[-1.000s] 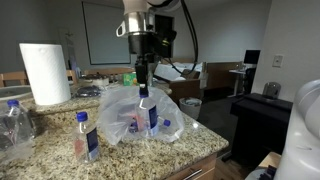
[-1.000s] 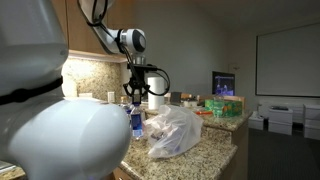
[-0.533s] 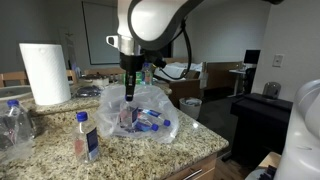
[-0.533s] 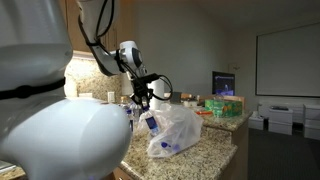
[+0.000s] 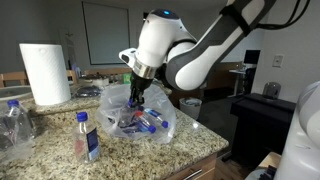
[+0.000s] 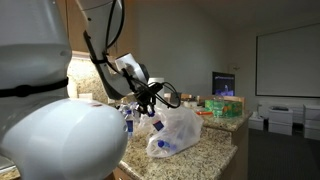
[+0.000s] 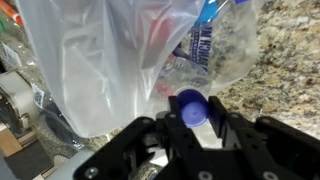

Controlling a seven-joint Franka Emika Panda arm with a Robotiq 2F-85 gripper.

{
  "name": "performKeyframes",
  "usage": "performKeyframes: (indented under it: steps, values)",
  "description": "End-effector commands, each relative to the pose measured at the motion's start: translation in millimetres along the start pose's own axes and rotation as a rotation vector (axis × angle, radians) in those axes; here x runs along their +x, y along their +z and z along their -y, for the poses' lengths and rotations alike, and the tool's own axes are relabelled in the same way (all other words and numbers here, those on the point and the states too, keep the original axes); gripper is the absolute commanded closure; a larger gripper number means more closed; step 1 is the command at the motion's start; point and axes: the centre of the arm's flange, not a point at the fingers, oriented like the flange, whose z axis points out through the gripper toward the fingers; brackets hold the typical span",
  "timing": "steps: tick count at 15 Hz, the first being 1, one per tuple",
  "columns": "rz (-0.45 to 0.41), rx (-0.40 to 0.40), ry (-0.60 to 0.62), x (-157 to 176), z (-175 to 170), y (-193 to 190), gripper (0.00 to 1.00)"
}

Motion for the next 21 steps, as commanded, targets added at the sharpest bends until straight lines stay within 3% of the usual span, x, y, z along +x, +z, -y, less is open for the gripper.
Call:
performKeyframes:
  steps: [1, 8, 14, 21]
  values:
    - [-0.012, -0.003, -0.013, -22, 42, 21, 0.89]
    - [-0.012, -0.024, -0.049, -18, 74, 25, 0.89]
    - [0.013, -0.042, -0.151, -16, 105, 32, 0.89]
    - [-0.016, -0.175, -0.177, -10, 104, 27, 0.89]
